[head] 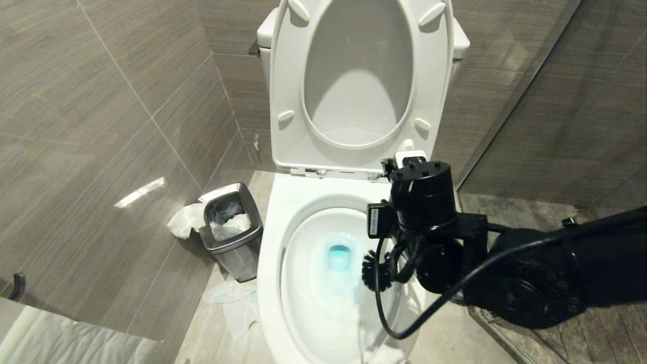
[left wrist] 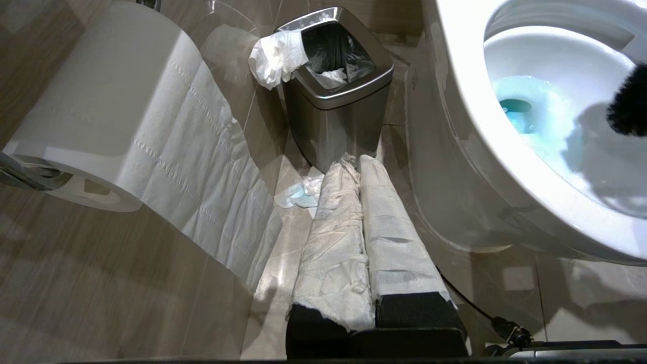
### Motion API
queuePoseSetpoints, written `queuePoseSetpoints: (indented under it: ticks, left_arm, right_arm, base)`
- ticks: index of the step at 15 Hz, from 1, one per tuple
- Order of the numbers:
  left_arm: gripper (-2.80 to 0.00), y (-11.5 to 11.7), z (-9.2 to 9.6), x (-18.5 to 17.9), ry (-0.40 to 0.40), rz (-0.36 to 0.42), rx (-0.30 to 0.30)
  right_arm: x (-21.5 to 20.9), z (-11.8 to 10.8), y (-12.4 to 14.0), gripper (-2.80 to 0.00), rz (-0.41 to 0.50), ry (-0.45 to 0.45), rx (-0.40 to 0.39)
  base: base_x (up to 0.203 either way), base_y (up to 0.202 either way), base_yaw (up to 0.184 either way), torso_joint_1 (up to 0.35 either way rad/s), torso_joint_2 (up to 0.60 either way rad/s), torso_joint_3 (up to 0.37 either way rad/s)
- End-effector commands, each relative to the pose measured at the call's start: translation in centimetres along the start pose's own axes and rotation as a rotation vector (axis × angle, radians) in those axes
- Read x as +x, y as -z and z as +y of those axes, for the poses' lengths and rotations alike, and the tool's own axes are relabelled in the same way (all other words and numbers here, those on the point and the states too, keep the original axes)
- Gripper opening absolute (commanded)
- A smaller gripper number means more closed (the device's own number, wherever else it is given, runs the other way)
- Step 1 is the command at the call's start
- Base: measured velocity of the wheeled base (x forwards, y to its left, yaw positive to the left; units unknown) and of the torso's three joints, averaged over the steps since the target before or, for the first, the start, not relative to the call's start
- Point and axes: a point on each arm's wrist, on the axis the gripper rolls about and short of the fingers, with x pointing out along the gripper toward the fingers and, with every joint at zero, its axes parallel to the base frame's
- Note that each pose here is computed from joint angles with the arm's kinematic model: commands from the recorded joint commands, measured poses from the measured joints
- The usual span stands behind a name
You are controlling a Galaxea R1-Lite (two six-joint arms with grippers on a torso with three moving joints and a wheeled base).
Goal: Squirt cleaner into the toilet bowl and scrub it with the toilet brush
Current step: Scrub the toilet bowl
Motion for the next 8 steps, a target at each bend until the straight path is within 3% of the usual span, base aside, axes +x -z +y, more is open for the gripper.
queuePoseSetpoints:
  ticks: [1, 8]
  left_arm:
    - [-2.8, 0.0, 0.0, 0.0, -0.001, 0.001, 0.0]
    - [-2.8, 0.0, 0.0, 0.0, 0.0, 0.003, 0.0]
  right_arm:
    - [3.7, 1.2, 1.1, -2.8, 0.01, 0.035, -0.02]
    - [9.1, 3.9, 1.2, -2.8, -0.036, 0.027, -0.053]
  base:
    - [0.0, 0.0, 0.0, 0.0, 0.0, 0.0]
    - [0.0, 0.0, 0.0, 0.0, 0.0, 0.0]
